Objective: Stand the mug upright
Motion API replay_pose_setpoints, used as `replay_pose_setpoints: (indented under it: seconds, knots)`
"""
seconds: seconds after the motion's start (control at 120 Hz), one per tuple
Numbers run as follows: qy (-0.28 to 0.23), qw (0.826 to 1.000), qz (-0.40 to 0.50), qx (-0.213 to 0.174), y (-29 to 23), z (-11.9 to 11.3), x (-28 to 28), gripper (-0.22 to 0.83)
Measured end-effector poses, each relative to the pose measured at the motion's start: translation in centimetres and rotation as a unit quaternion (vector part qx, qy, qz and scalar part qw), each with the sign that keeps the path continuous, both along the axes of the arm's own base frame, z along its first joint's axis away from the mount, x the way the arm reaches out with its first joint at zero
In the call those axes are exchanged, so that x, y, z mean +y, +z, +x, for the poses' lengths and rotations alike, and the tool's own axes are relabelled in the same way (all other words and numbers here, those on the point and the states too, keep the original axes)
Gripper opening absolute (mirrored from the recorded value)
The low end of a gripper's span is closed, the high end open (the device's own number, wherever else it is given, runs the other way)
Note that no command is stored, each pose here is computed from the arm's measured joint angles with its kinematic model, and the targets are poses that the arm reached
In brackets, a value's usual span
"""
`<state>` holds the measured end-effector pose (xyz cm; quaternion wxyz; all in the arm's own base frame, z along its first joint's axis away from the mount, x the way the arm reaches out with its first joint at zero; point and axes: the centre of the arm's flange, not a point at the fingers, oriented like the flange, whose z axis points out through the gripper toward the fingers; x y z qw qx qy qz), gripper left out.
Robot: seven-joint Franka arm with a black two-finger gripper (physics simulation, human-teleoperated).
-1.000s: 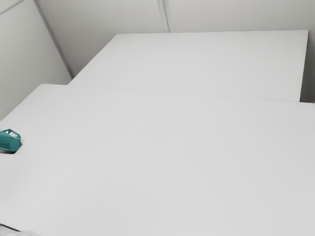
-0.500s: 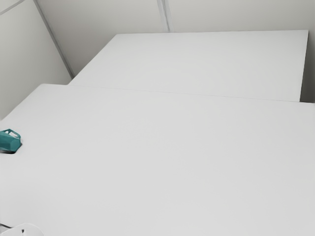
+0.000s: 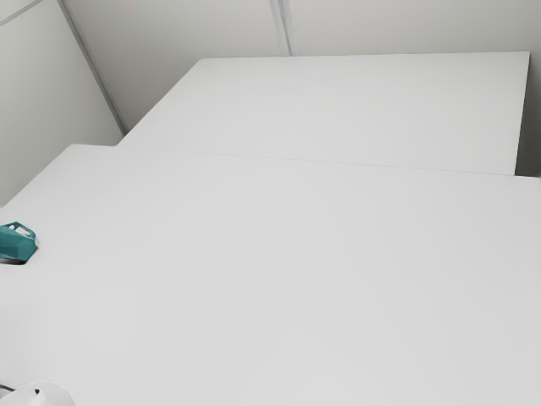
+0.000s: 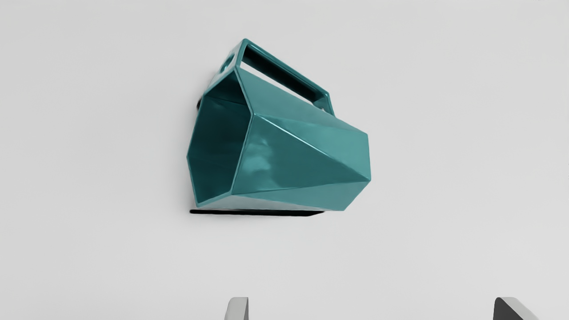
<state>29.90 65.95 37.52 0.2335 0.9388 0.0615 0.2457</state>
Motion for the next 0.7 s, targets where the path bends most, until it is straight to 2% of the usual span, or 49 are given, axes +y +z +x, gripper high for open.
replay_pose_setpoints:
  seconds: [0.367,0.7]
  knots:
    - [-0.036,0.994,0.007,-0.104,-4.5,4.1,1.3,0.61]
    - [-0.018,0.986,-0.009,-0.163,-8.2,3.8,2.0,0.61]
